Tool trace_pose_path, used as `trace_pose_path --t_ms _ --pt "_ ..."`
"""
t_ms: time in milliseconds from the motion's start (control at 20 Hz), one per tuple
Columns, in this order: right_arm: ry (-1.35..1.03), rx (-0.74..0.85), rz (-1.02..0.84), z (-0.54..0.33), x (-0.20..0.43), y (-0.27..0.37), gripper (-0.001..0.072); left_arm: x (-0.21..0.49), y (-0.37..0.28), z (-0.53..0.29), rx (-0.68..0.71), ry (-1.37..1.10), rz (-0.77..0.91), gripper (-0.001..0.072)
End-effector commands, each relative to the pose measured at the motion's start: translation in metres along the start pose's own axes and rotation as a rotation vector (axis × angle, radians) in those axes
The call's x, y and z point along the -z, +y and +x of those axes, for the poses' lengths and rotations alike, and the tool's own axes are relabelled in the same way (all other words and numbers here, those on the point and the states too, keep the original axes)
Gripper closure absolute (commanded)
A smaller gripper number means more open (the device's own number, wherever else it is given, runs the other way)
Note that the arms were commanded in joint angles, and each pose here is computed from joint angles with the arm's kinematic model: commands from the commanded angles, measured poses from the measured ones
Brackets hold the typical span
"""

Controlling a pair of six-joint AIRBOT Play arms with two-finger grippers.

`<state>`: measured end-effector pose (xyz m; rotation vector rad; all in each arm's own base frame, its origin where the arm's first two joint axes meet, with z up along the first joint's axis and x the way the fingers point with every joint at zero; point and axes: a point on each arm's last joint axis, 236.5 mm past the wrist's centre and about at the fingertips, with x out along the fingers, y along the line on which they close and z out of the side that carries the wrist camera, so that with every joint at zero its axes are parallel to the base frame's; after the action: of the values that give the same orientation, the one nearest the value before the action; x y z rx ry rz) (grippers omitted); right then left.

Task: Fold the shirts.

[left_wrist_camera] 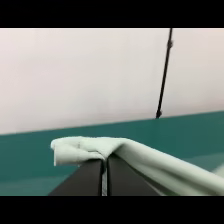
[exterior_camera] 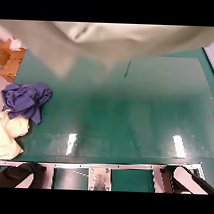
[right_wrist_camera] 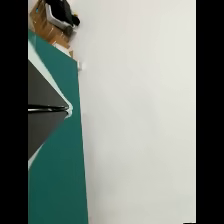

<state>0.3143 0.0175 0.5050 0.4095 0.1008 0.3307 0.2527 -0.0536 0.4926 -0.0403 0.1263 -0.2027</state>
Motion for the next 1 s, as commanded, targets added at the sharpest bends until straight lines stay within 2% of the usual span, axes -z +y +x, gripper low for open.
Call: trace_pose_path --t_ms 0,200,550,650,750,800,850,900,950 --pt "0.102 0.049 0.062 0.005 0.029 -0.021 0.0697 0.088 0.026 0.023 -0.114 0.32 -0.013 0.0686" --pt "0.303 0.032 0.217 0.051 0.107 -0.064 0.0696 0.185 0.024 0.089 -0.102 0.507 0.01 0.0687" --pt "0.784 0.301 0.572 0.143 0.412 -0.218 0.0696 0.413 -0.029 0.201 0.092 0.771 -0.186 0.0686" --pt "0.889 0.348 0.642 0.148 0.468 -0.247 0.0696 0.46 -0.035 0.223 0.113 0.855 -0.198 0.0686" --pt "0.93 0.361 0.664 0.152 0.49 -0.259 0.0693 0.49 -0.036 0.236 0.115 0.905 -0.204 0.0686" --pt "0.921 0.355 0.647 0.156 0.487 -0.262 0.0602 0.498 -0.033 0.239 0.108 0.923 -0.201 0.0686" --pt "0.899 0.35 0.639 0.16 0.475 -0.264 0.0441 0.5 -0.03 0.239 0.102 0.93 -0.205 0.0686" --pt "0.879 0.341 0.631 0.161 0.459 -0.266 0.0398 0.5 -0.026 0.238 0.094 0.939 -0.213 0.0686" --pt "0.866 0.329 0.626 0.157 0.44 -0.266 0.04 0.502 -0.021 0.234 0.088 0.965 -0.221 0.0686"
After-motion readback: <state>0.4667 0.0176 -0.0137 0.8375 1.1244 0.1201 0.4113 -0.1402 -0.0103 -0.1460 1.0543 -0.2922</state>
